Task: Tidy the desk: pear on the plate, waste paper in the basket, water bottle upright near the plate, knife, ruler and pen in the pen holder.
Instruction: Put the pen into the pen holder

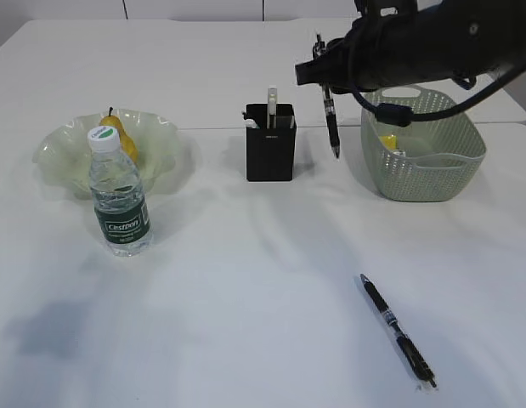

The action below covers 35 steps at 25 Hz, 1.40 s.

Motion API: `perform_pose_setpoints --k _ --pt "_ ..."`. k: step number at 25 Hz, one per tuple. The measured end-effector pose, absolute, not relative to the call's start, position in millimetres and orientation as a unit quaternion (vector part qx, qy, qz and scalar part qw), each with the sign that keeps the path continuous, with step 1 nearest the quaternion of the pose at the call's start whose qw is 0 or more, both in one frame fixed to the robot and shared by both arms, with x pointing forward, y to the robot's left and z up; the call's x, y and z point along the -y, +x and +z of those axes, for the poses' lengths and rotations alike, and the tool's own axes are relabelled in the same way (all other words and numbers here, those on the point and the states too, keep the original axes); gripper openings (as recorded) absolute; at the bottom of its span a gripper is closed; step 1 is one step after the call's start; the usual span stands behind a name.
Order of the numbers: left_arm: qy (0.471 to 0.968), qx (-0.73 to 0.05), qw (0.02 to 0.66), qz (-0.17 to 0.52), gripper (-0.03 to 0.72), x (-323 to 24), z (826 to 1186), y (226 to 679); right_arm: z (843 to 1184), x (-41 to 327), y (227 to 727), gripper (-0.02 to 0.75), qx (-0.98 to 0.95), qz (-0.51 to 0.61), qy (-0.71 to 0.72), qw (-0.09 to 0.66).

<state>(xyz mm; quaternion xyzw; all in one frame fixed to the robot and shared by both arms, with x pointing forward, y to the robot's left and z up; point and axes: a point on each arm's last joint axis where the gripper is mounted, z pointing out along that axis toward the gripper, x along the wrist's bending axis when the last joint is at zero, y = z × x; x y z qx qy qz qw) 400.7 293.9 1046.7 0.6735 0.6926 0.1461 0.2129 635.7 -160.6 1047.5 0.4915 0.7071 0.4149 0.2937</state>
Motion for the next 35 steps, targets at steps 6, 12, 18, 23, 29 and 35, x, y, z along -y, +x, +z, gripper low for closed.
perform_pose_setpoints --k 6,12,18,23,29,35 --pt "0.672 -0.692 0.217 0.151 0.393 -294 1047 402 1032 156 656 0.084 -0.667 0.463 0.472 0.344" --pt "0.672 -0.691 0.219 0.152 0.393 -294 1048 402 1022 150 677 0.084 -0.651 0.484 0.452 0.371" --pt "0.671 -0.692 0.221 0.150 0.393 -293 1048 402 1033 141 702 0.084 -0.634 0.507 0.431 0.394" --pt "0.670 -0.692 0.221 0.150 0.393 -293 1048 402 1030 136 717 0.084 -0.627 0.514 0.428 0.399" --pt "0.670 -0.692 0.222 0.151 0.393 -293 1048 402 1013 133 727 0.084 -0.617 0.524 0.431 0.400" --pt "0.670 -0.692 0.223 0.150 0.393 -293 1048 402 990 129 738 0.084 -0.608 0.530 0.442 0.392"
